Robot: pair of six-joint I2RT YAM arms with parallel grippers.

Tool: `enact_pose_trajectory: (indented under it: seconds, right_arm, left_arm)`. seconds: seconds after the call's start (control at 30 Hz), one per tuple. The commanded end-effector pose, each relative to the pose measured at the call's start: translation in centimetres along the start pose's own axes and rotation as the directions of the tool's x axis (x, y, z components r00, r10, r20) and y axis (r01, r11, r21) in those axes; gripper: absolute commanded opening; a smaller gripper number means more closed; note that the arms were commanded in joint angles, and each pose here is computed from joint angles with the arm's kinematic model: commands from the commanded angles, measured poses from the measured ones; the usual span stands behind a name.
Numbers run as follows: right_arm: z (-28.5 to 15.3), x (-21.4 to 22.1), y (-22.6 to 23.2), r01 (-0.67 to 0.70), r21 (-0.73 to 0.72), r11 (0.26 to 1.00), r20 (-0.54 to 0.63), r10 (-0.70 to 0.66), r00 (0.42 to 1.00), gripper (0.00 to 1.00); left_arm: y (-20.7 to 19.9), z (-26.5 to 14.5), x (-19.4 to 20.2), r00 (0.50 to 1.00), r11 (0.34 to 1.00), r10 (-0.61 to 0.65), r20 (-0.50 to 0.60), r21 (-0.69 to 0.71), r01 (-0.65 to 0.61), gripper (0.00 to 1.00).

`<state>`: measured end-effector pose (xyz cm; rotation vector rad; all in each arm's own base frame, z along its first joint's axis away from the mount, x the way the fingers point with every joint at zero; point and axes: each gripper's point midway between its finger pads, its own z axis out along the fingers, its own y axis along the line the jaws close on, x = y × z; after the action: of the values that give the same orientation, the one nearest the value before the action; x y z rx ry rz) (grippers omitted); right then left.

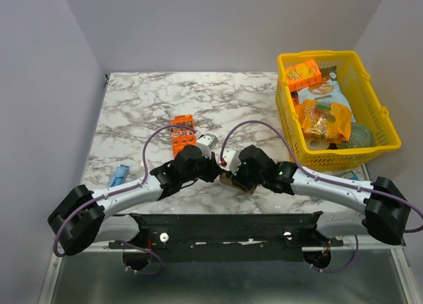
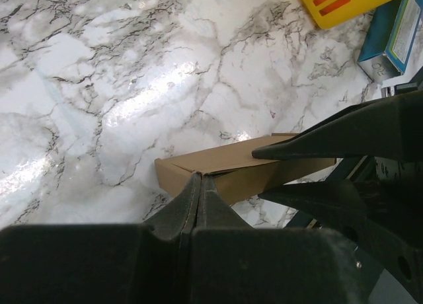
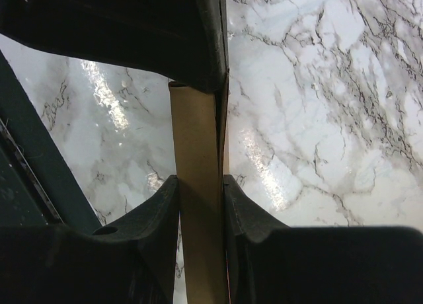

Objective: Fold the paper box

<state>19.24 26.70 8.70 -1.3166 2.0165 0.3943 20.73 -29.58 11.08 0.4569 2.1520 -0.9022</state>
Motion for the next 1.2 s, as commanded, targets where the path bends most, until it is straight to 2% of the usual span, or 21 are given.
enact_pose_trajectory:
  seconds: [0.0,0.3,0.7,0.9,1.17]
  right_arm:
    - [0.5,1.2,-2.0,-0.008,0.099,0.995,-0.049,0.013,0.999,0.31]
    - [0.6,1.3,-2.2,-0.008,0.106,0.994,-0.057,0.015,0.998,0.31]
    - [0.7,1.6,-2.8,-0.022,0.136,0.99,-0.072,0.032,0.997,0.31]
    - [0.6,1.4,-3.1,-0.025,0.148,0.989,-0.074,0.036,0.997,0.31]
    - [0.9,1.4,-3.2,-0.029,0.147,0.989,-0.087,0.042,0.995,0.31]
  left_arm:
    - [2.3,-1.2,5.2,0.989,0.997,0.016,-0.144,-0.072,-0.027,0.0]
    - [2.0,-0.7,6.4,0.991,0.999,-0.004,-0.131,-0.039,-0.001,0.0]
    - [3.9,-1.1,8.8,0.99,0.994,-0.006,-0.14,-0.113,-0.01,0.0]
    - [5.5,-1.8,8.4,0.992,0.98,0.037,-0.122,-0.188,-0.06,0.0]
    - [5.9,-2.1,7.6,0.991,0.974,0.08,-0.105,-0.203,-0.1,0.0]
